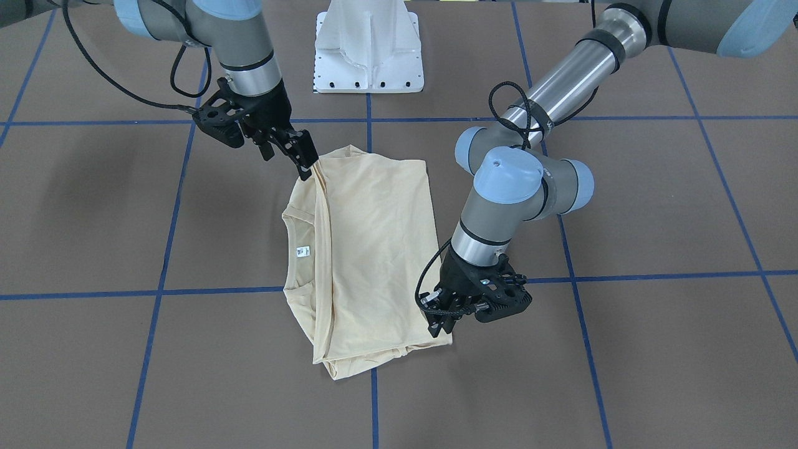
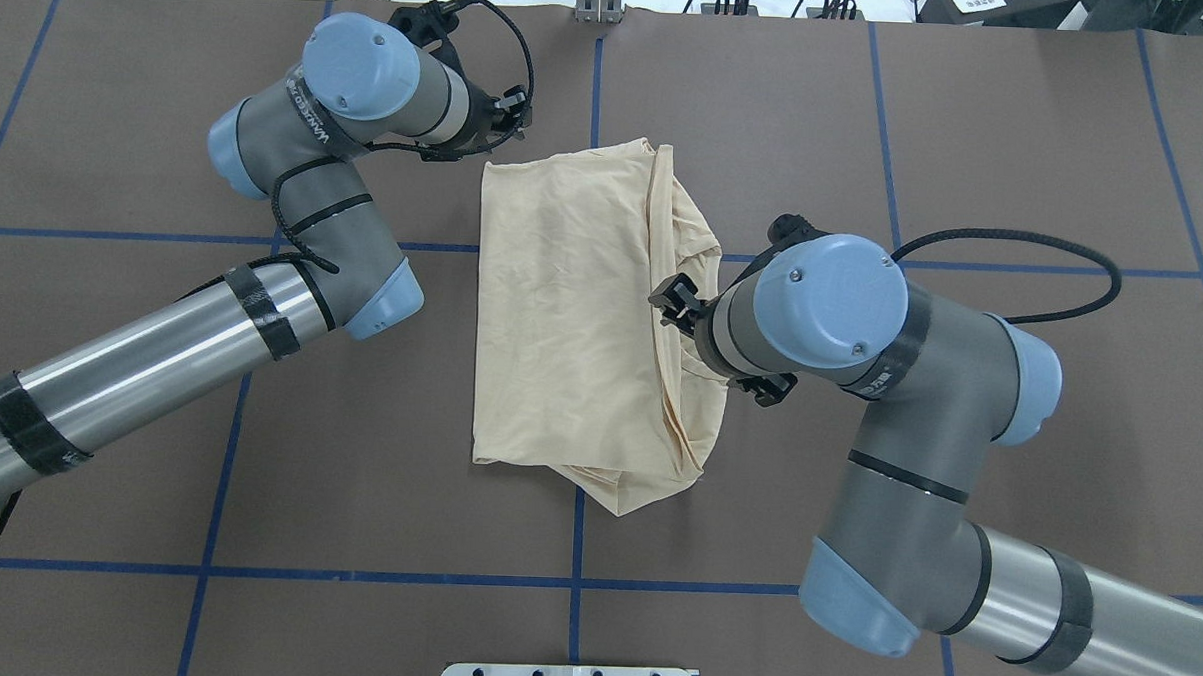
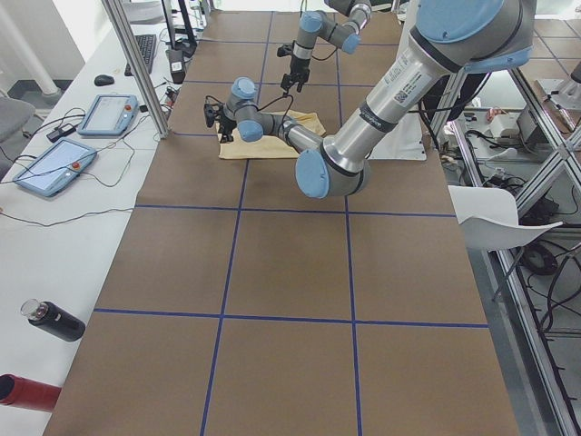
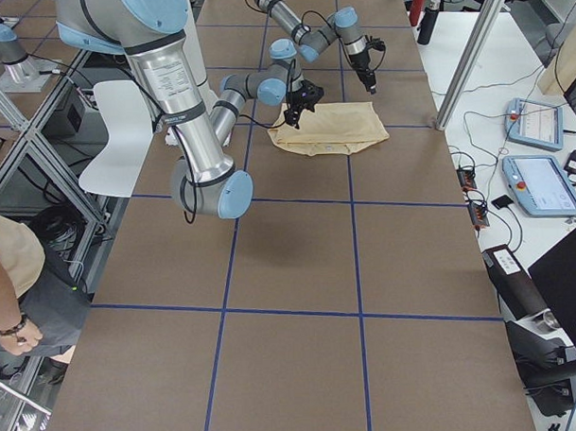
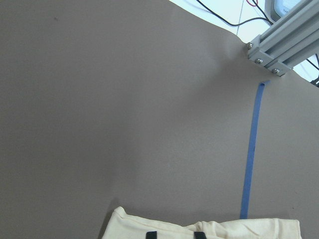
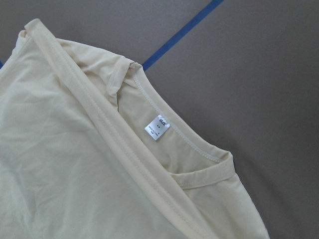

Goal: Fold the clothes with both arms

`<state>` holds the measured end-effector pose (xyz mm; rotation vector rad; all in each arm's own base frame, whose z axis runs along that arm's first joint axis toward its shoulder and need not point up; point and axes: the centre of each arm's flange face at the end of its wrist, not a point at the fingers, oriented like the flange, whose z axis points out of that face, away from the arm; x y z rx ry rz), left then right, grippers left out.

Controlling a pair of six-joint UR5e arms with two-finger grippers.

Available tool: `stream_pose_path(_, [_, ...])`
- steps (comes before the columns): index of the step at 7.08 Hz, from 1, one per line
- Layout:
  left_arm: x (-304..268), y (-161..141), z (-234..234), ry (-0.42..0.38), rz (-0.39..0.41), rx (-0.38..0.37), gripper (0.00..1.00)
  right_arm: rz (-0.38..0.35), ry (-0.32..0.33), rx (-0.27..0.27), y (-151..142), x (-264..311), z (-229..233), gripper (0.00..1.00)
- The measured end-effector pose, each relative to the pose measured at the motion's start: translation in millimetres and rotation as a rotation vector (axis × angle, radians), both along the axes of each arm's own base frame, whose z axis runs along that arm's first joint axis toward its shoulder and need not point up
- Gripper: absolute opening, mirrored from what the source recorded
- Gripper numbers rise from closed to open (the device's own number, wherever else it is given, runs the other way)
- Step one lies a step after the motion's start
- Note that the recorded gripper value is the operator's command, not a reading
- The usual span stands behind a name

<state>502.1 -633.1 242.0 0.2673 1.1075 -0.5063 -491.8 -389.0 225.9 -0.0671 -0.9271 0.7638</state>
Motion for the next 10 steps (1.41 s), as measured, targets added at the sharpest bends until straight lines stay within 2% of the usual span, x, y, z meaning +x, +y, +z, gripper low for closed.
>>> stream_pose_path(3, [-75.4, 18.7, 9.0, 0.024, 0.026, -0.017, 0.48, 0.027, 0.039, -0.002, 44.2, -52.6, 25.5, 1.00])
stream_pose_path(8, [-88.3, 21.5, 8.8, 0.043, 0.032, -0.022, 0.50, 0.017, 0.094, -0.038, 62.9, -77.4, 56.3, 0.91])
stream_pose_path(9, [-87.9, 21.9, 6.8, 0.049, 0.031, -0.020, 0.50, 0.014, 0.100, -0.042, 63.6, -77.8, 58.2, 0.83])
stream_pose_path(10, [-87.4, 22.3, 5.5, 0.053, 0.031, -0.019, 0.50, 0.012, 0.105, -0.046, 64.1, -77.8, 59.6, 0.48])
